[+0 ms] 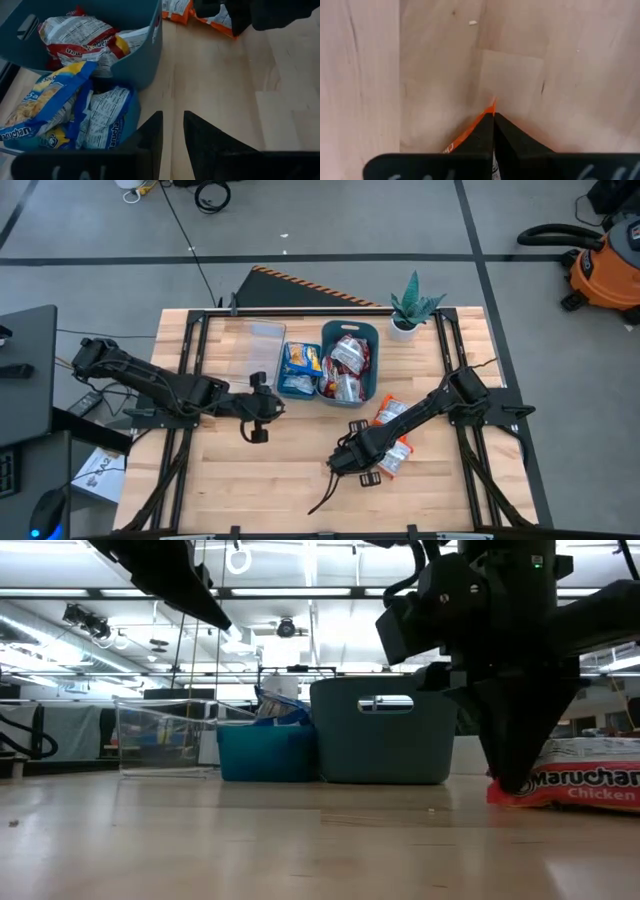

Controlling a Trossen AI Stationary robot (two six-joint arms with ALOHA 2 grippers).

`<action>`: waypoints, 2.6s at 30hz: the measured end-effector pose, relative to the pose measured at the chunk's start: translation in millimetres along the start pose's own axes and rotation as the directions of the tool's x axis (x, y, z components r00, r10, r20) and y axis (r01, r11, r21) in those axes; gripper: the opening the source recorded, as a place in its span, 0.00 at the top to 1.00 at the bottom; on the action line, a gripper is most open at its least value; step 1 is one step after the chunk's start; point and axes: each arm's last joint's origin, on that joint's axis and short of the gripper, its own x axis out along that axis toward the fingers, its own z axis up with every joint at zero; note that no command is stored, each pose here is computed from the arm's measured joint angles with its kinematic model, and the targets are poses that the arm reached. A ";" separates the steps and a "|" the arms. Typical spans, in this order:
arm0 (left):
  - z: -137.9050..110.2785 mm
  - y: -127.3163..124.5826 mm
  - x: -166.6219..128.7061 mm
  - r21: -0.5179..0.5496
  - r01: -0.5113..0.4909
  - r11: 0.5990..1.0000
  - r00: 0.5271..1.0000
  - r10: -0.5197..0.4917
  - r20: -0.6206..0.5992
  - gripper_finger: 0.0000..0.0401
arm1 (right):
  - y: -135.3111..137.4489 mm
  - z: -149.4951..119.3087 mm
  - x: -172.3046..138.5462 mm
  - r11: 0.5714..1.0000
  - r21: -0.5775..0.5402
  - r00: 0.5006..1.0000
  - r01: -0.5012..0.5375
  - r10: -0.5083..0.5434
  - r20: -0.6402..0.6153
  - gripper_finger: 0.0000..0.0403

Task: Sort Maruchan noodles
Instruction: Put the orange noodle pack into the transparent bin

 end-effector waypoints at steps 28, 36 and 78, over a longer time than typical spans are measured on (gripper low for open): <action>-11.6 -31.2 56.1 -0.231 0.095 0.968 0.983 -0.055 0.175 0.58 | -40.6 24.7 -125.3 0.852 0.343 0.657 0.395 -0.523 0.543 0.98; -9.8 -35.0 64.9 -0.269 0.108 0.957 0.975 -0.049 0.216 0.34 | -57.2 34.5 -124.7 0.821 0.432 0.614 0.373 -0.568 0.549 0.98; -8.0 -14.2 75.0 -0.295 0.039 0.955 0.979 0.023 0.204 0.65 | -46.9 45.0 -134.9 0.852 0.413 0.538 0.323 -0.524 0.660 0.97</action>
